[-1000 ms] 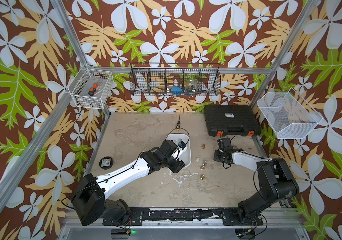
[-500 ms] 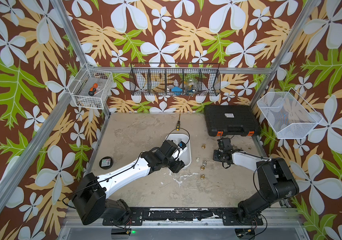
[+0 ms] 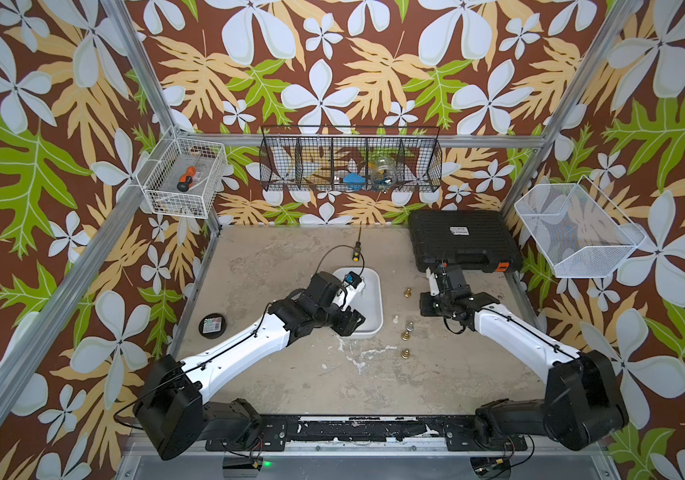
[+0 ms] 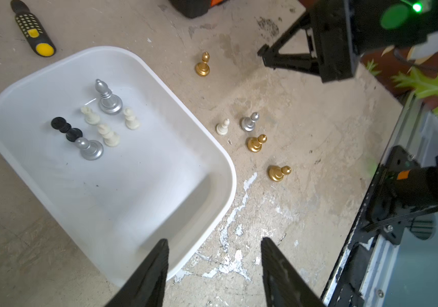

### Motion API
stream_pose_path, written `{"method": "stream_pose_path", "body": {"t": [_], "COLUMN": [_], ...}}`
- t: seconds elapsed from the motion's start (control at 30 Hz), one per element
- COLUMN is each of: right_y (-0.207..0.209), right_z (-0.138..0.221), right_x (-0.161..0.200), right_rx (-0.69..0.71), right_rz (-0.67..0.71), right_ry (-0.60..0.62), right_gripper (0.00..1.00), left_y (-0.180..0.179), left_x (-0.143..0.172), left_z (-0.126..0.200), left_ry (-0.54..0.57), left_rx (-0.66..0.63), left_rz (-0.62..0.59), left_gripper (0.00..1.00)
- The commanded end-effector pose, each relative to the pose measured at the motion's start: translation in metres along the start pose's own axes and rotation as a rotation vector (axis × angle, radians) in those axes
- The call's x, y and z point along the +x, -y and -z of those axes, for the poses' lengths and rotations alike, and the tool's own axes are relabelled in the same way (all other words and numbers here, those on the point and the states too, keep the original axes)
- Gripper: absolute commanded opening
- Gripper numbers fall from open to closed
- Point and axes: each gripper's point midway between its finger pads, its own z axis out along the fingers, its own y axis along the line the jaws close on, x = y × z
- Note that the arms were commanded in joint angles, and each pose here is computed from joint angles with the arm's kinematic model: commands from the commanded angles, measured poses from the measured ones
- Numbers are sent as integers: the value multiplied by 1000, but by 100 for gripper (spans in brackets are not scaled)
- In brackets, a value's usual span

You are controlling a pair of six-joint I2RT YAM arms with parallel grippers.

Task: Put the chess pieces into the storage box
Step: Pick up the chess piece at the center of the board.

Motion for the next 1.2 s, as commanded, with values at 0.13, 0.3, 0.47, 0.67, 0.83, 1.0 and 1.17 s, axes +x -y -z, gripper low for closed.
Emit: {"method": "stream_pose_path", "body": {"t": [0.13,0.3,0.47,0.67,0.83,1.0,1.17], "right_y": [-137,-178,-195,-206,-208,-207,-205], "right_z": [50,54,61,66,69,66,62], "right_x": [35,68,80,86,85,85,83], "right_rx": [-493,-634,-711,-751,-756,-744,-724], "right_rz": [340,467,546,597,610,605,606], "right_ry": [-73,-148,-181,-181,-156,-151,-145], "right_gripper": [6,6,7,7,7,7,7], "left_y": [11,15,21,34,37,42,47], "left_x": [-7,11,28,41,47,50,54], "left_z": [23,32,37,28,21,18,16], "left_ry": [41,18,4,-65,-93,-109,-129], "left_rx": [326,429,443,484,493,511,538], "left_rz": [180,273,272,276,270,262,266], "left_gripper": [52,51,51,53,52,51,45]}}
